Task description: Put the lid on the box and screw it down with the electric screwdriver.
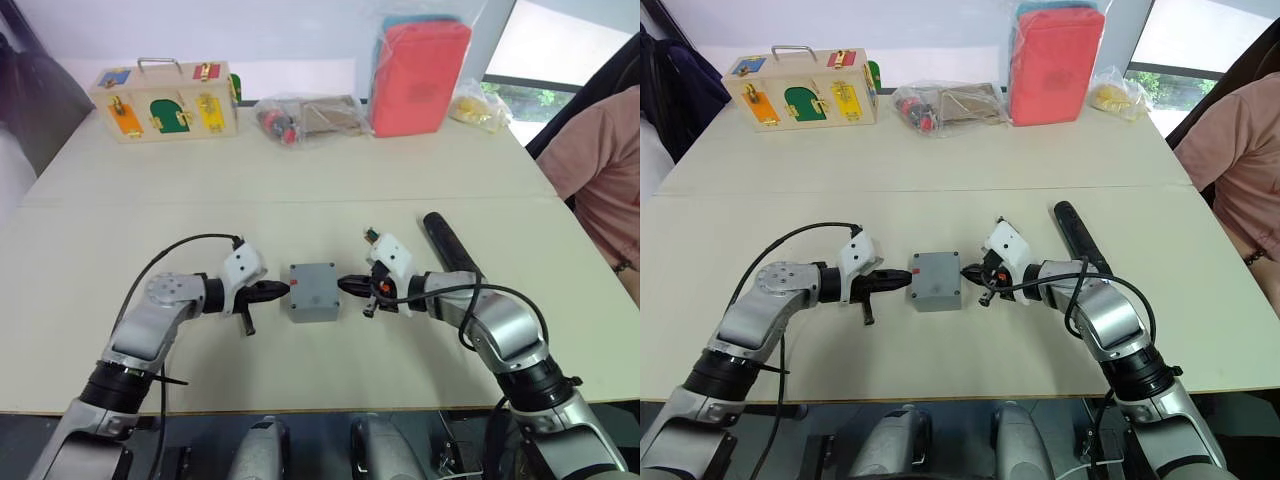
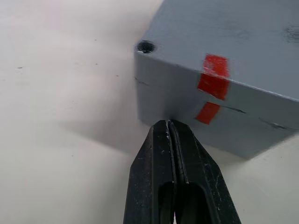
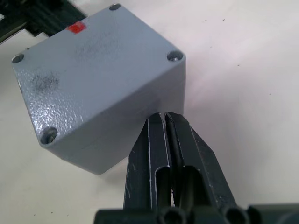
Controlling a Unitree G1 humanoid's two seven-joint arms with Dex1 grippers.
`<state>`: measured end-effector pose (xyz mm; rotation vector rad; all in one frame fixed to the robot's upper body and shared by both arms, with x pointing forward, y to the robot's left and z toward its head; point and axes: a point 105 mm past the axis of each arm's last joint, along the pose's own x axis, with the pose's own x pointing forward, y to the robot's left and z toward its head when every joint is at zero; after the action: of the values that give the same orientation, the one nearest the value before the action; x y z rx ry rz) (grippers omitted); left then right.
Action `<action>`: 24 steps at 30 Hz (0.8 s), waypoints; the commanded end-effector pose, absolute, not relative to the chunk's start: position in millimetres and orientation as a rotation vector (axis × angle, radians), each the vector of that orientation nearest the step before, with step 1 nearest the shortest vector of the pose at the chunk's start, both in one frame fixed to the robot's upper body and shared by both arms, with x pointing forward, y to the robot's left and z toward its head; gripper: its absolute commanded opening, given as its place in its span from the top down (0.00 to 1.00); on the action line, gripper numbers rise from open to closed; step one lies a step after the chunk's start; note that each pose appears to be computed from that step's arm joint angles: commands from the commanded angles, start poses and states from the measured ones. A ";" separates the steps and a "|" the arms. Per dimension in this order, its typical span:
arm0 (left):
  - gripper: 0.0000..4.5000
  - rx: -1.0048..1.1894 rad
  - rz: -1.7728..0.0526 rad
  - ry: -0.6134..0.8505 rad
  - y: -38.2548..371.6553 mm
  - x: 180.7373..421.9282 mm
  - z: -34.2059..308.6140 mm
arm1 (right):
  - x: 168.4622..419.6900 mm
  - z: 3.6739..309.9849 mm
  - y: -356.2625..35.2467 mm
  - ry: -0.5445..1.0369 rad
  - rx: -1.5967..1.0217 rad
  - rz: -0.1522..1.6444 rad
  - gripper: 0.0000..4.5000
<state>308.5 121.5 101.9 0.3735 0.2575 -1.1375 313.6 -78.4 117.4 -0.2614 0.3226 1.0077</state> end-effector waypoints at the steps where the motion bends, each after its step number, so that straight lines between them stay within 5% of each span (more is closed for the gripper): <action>1: 1.00 0.411 -1.171 0.208 128.3 296.7 125.5 | 314.8 143.9 -100.6 0.242 -0.263 0.924 0.98; 4: 1.00 0.399 -1.165 0.182 142.2 288.4 147.3 | 314.3 159.5 -121.6 0.197 -0.214 0.832 0.98; 7: 1.00 0.371 -1.190 0.151 139.2 280.3 164.0 | 310.7 162.5 -134.6 0.197 -0.178 0.806 0.83; 13: 1.00 0.343 -1.228 0.078 125.6 275.1 191.2 | 317.9 148.5 -159.1 0.228 -0.175 0.706 0.27; 24: 1.00 0.356 -1.228 0.070 117.6 277.7 193.4 | 330.6 126.4 -156.6 0.228 -0.129 0.620 0.27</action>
<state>279.6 118.4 186.9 0.3194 0.0982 -1.2292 327.7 -158.4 115.7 -0.1176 0.2759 0.6316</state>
